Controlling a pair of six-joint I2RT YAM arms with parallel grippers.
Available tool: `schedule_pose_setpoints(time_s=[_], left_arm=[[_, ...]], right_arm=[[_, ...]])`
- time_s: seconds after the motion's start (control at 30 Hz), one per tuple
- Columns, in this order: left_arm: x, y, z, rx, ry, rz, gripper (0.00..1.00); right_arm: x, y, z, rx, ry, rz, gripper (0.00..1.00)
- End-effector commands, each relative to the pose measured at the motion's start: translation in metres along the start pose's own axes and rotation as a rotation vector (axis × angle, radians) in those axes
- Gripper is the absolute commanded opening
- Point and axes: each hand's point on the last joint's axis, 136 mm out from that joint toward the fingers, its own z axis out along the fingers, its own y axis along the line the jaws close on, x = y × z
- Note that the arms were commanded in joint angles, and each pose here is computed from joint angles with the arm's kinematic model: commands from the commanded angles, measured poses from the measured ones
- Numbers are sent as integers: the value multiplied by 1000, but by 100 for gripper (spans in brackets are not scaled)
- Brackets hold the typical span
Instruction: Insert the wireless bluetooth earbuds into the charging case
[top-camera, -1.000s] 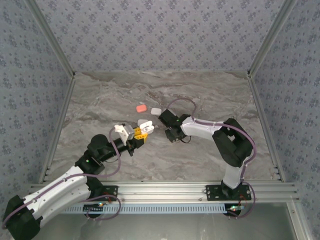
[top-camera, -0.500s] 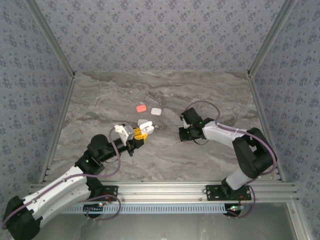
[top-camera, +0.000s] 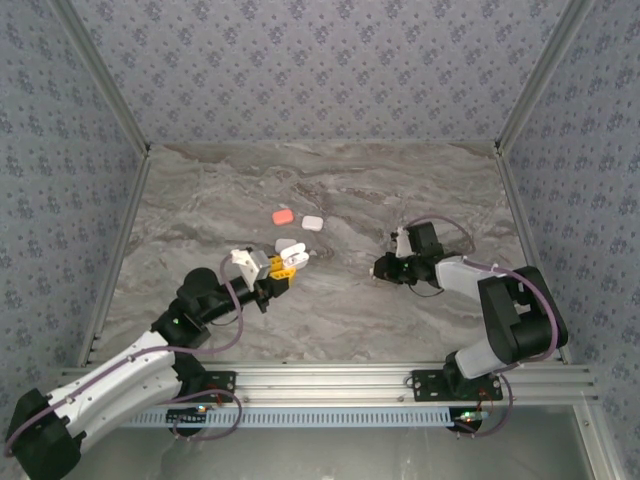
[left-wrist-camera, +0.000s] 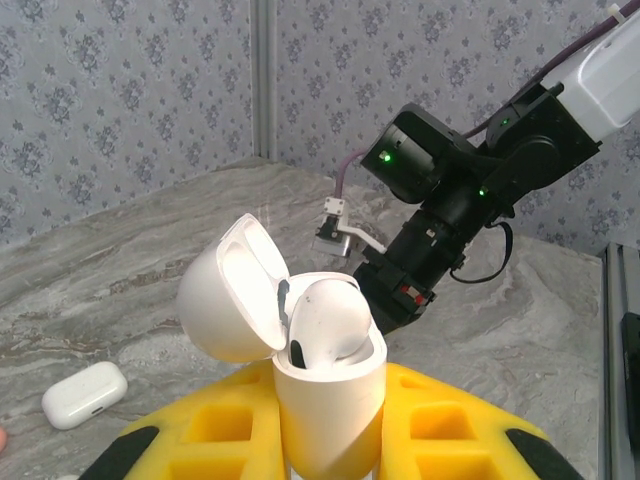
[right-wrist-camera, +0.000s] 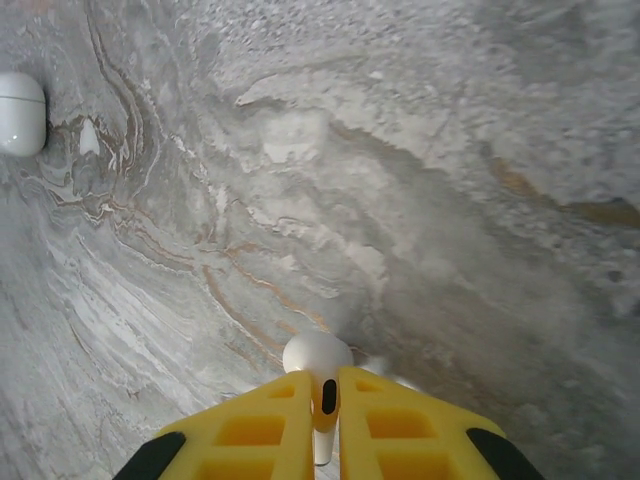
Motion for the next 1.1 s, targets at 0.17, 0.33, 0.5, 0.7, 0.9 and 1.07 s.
schedule_pose_setpoints(time_s=[0.17,0.33,0.5,0.7,0.9,1.07], left_arm=[[-24,-3,4,15,-56,8,0],[-23,-2,8,18,-51,6,0],[-22,-2,9,20,-49,5,0],[-22,-2,8,20,-47,4,0],[-22,-3,5,14,-52,7,0],[-22,-2,2,8,-55,10,0]], right_arm=[[1,-29,-13,54,-27,87,24],[-6,-28,-28,150,-49,16,33],[-6,-21,-37,322,-6,-146,44],[-6,-11,-26,405,74,-262,49],[-10,-11,-13,475,127,-313,50],[-6,-11,-2,496,169,-329,46]])
